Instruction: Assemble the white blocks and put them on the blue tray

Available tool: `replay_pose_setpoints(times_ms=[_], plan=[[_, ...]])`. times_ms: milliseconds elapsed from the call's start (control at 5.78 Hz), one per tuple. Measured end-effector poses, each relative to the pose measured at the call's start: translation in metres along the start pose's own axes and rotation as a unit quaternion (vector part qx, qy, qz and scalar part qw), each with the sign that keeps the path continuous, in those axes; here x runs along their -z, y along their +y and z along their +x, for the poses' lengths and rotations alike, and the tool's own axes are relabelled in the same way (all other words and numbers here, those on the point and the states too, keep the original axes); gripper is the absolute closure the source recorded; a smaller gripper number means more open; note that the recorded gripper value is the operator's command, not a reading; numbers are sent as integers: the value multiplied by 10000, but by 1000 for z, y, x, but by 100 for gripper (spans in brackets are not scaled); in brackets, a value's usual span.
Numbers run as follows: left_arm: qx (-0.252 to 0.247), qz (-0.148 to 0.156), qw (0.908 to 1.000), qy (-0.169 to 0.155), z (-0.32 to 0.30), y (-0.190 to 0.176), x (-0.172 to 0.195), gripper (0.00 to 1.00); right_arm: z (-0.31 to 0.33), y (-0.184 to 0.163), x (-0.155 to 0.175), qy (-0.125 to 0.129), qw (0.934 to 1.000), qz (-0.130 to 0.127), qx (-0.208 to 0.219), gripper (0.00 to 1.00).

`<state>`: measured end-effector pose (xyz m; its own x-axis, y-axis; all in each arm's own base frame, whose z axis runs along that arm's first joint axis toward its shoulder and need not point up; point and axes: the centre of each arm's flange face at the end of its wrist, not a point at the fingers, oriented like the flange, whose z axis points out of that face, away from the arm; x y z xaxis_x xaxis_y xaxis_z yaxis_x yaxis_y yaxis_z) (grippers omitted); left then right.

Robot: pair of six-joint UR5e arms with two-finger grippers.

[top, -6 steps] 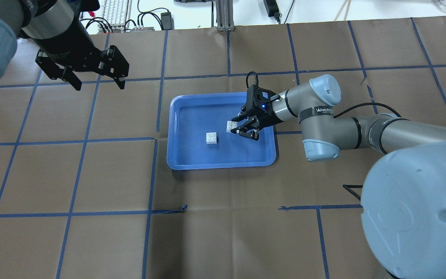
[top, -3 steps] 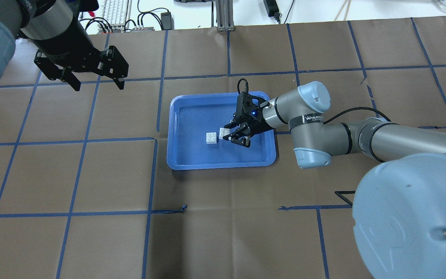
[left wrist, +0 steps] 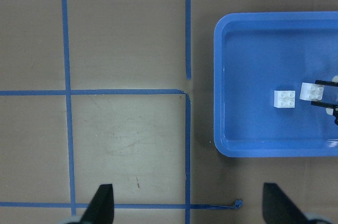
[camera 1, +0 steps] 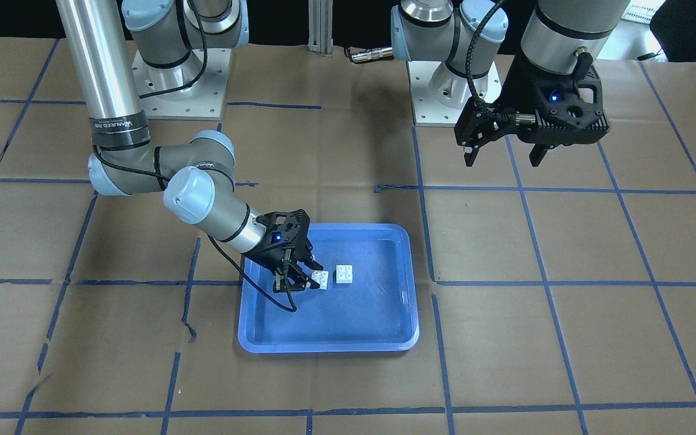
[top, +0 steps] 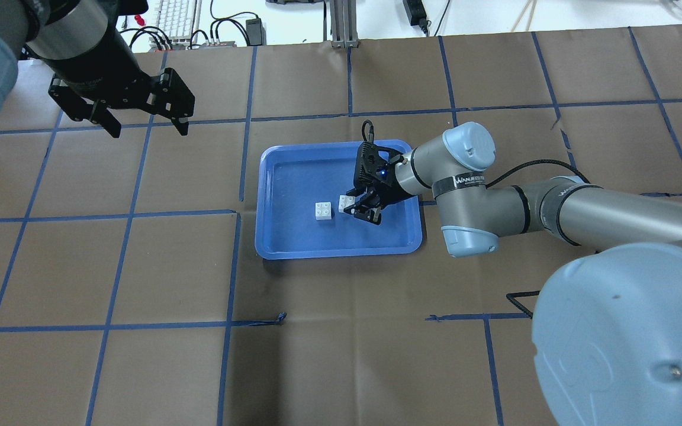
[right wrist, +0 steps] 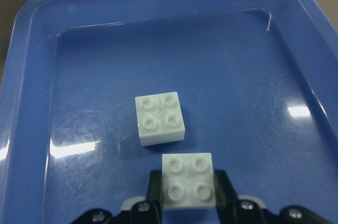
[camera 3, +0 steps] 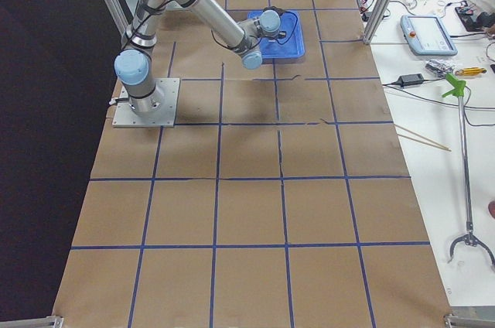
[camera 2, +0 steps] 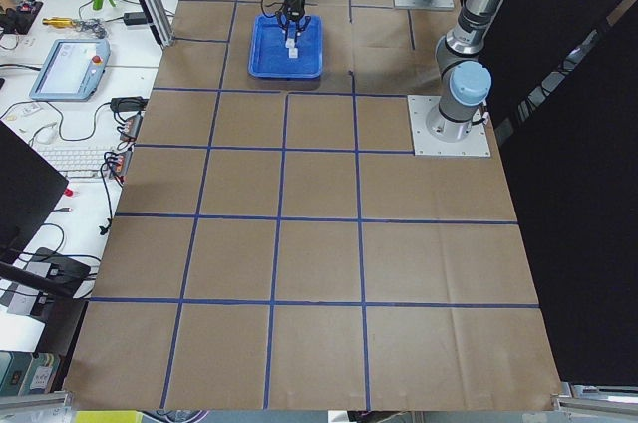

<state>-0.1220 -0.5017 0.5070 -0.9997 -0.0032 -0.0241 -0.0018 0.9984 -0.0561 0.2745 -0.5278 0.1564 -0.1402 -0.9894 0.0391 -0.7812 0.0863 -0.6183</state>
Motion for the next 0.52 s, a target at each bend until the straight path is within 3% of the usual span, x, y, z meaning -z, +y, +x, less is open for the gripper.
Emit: replay_pose_setpoints(times_ms=[519], plan=[[-3, 4, 10000, 1, 0, 0, 0, 1, -3, -10, -4, -28, 10000, 23, 62, 80]])
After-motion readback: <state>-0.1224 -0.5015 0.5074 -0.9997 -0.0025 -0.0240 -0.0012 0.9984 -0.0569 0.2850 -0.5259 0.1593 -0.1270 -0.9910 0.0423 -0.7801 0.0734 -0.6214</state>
